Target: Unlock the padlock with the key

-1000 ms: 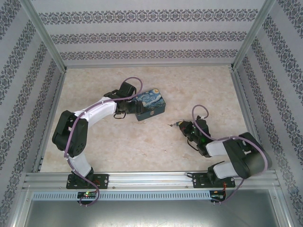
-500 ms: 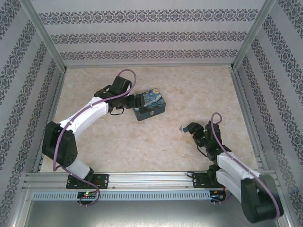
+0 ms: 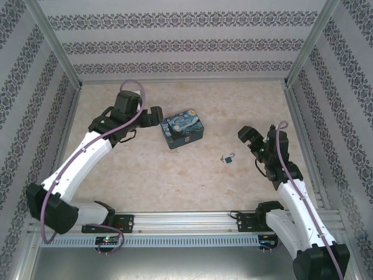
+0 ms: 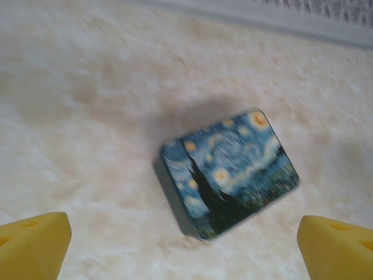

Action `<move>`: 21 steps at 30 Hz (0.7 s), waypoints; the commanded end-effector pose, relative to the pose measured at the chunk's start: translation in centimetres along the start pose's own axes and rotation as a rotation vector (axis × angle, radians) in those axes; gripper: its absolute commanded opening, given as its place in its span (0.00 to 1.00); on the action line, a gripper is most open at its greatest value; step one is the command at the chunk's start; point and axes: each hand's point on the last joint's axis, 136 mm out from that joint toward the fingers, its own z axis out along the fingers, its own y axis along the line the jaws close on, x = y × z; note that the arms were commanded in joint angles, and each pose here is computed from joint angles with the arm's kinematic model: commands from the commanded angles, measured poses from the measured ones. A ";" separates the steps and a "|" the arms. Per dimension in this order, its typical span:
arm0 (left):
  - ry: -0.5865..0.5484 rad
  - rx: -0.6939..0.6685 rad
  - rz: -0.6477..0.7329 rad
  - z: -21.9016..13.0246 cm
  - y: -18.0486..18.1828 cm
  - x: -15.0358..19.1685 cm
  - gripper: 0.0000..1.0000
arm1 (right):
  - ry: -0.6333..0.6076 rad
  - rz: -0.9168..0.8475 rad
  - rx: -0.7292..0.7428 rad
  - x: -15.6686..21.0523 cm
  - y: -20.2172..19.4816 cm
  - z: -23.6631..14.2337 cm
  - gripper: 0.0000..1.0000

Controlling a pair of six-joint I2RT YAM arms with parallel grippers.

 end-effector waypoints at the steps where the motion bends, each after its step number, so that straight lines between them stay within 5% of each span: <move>1: -0.181 -0.215 0.093 -1.4 4.8 -2.1 1.00 | -0.071 -0.170 0.158 -2.8 -1.3 -0.1 0.98; 7: -0.462 -0.450 0.263 -3.5 9.5 -4.5 1.00 | -0.287 -0.282 0.312 -7.8 -2.4 0.0 0.98; 15: -0.433 -0.483 0.243 1.1 14.5 -1.4 1.00 | -0.372 -0.464 0.475 -10.1 -4.5 1.5 0.98; 21: -0.383 -0.503 0.186 5.6 18.6 3.3 1.00 | -0.393 -0.531 0.449 -9.2 -6.2 4.0 0.98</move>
